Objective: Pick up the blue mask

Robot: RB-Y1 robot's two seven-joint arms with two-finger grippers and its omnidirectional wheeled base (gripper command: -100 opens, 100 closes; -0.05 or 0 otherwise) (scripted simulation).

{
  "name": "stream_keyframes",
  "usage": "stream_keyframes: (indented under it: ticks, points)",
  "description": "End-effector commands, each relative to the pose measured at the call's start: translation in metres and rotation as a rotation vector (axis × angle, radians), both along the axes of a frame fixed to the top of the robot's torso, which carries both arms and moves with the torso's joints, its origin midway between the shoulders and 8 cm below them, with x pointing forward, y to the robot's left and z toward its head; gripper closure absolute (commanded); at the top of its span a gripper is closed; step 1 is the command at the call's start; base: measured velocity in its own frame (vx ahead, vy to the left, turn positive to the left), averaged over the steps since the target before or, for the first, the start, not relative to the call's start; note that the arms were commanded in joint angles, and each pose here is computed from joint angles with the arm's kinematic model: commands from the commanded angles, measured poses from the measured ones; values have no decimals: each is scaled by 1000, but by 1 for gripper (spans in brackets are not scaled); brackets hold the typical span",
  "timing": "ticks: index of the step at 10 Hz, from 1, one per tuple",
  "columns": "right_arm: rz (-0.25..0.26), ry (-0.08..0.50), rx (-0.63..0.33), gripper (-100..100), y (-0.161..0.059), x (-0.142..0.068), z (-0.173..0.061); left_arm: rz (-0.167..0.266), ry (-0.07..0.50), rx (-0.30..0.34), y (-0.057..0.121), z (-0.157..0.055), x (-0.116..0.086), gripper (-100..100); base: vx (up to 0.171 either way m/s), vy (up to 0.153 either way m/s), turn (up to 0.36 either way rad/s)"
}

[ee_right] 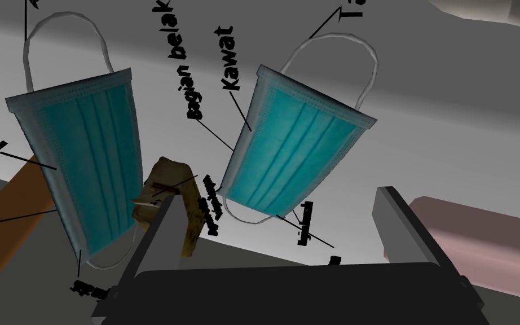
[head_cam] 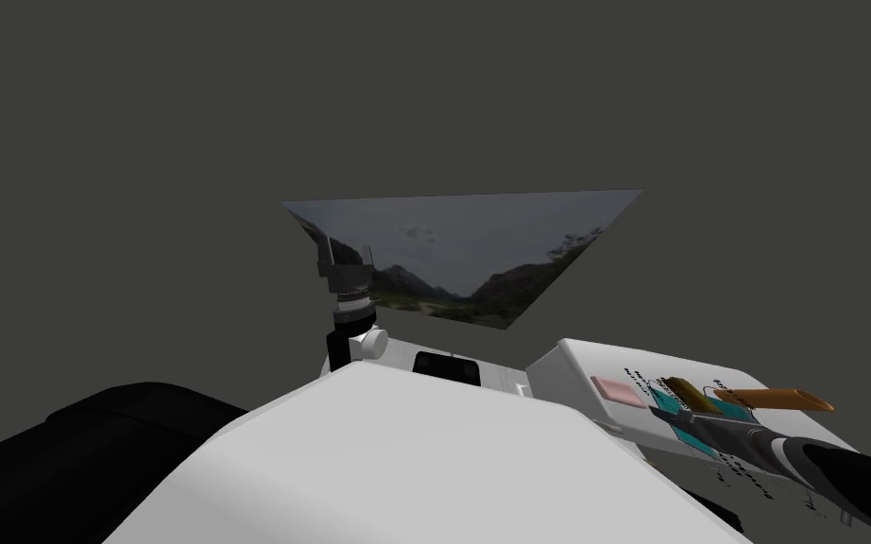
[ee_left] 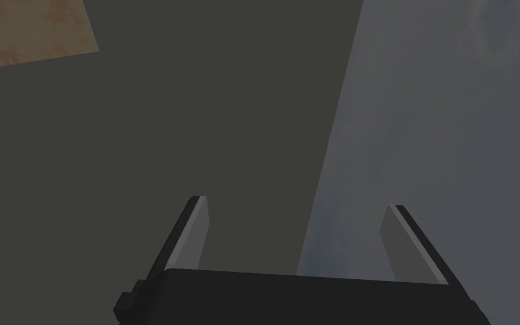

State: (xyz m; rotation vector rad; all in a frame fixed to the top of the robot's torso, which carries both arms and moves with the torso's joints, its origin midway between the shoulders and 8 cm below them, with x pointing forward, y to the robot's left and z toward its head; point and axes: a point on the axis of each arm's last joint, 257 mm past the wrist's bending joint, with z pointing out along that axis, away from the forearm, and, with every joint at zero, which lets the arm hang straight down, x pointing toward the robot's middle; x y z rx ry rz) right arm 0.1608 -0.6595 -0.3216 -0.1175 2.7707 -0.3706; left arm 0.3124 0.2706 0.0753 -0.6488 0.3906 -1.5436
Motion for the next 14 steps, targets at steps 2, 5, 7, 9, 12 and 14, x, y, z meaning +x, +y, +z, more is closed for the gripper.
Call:
stream_keyframes:
  ticks: [2, 5, 7, 9, 12, 14]
  points:
    - [3, 0, -2, -100, -1, -1, -3, 0, 0, 0, 0, 0, 0, 0, 11, -6, 18]
    - [4, 2, -3, 100, -1, -2, -3, 0, 0, 0, 0, 0, 0, 0, -1, 2, 1]
    - [6, 2, 1, 100, 1, -2, -4, 0, 0, 0, 0, 0, 0, 0, 0, 0, 0]
    - [7, 2, 1, 0, 1, -2, -4, 0, 0, 0, 0, 0, 0, 0, 0, 0, 0]
    - [26, 2, -3, 100, 4, 17, 12, 0, 0, 0, 0, 0, 0, 0, -22, 8, -79]
    - [36, 4, -3, 100, 6, 24, 19, 0, 0, 0, 0, 0, 0, 0, -22, 11, -51]
